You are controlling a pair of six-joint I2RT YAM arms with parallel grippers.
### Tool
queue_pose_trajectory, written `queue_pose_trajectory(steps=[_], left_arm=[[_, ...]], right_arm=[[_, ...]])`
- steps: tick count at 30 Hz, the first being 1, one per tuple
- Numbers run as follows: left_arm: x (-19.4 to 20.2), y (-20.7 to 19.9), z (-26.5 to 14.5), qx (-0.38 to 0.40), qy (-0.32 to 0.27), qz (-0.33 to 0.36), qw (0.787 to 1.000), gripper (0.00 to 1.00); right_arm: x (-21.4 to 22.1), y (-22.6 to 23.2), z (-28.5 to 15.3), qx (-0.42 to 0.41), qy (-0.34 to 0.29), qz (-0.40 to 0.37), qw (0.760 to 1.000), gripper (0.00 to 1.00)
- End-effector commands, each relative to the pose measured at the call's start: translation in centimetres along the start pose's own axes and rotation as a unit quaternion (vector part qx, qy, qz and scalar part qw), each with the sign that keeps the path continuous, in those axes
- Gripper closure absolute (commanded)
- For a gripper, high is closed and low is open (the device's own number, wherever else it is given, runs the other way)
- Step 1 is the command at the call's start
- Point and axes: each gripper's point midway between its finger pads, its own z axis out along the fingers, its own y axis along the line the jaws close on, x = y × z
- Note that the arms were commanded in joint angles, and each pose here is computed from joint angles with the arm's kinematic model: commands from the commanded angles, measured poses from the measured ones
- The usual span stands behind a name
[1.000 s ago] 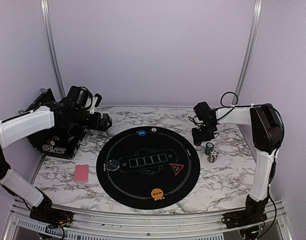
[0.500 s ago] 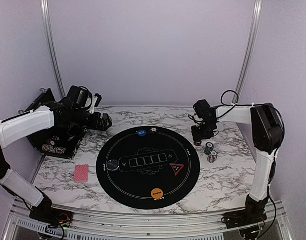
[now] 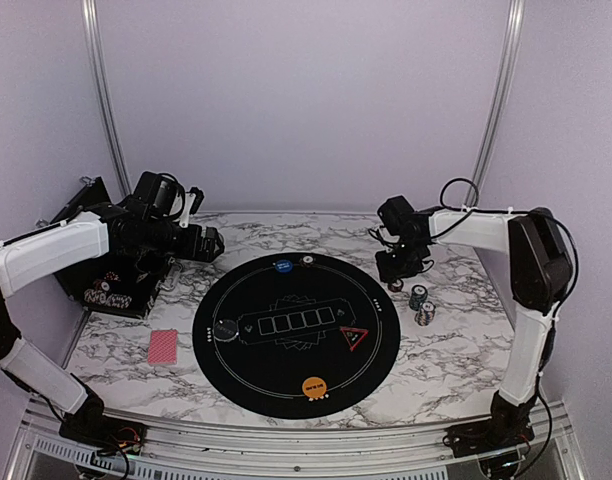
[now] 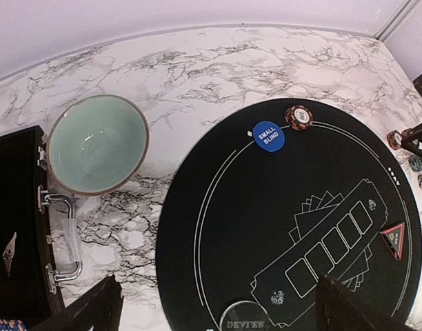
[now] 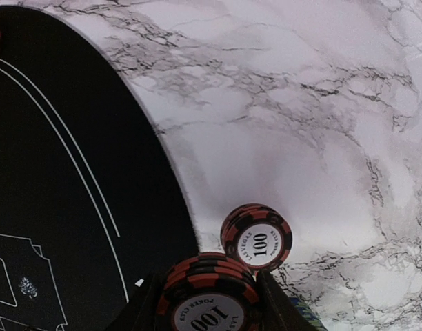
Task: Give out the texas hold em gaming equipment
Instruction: Pick up the poker chip from the pile of poker chips, then place the poker chips pile in the big blind area.
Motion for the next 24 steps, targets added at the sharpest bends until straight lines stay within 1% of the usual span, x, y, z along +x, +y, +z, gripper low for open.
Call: queue_pose_trajectory(steps=[1,12,17,24], left_arm=[[0.2,0.0,0.1,0.004,0.007,-0.002,1.0,0.01],[0.2,0.0,0.0,0.003,0.006,-0.003,1.0,0.01],[0.2,0.1,0.0,0.001,0.006,-0.004,1.0,0.01],[0.1,0.1,0.0,0.0,0.005,-0.003,1.0,0.01]], right_arm=[[-1.7,1.8,-3.8,-0.01,-0.041,-0.006,0.999,0.74],[2.3,7.2,-7.0,-0.039,-0.04,-0.05,0.997,0.74],[4.9,9.5,-8.4,-0.058,-0.037,-0.06,0.996,0.74],[10.0,12.8,-9.5,-0.075,-0.021,-0.084,0.993,0.74]])
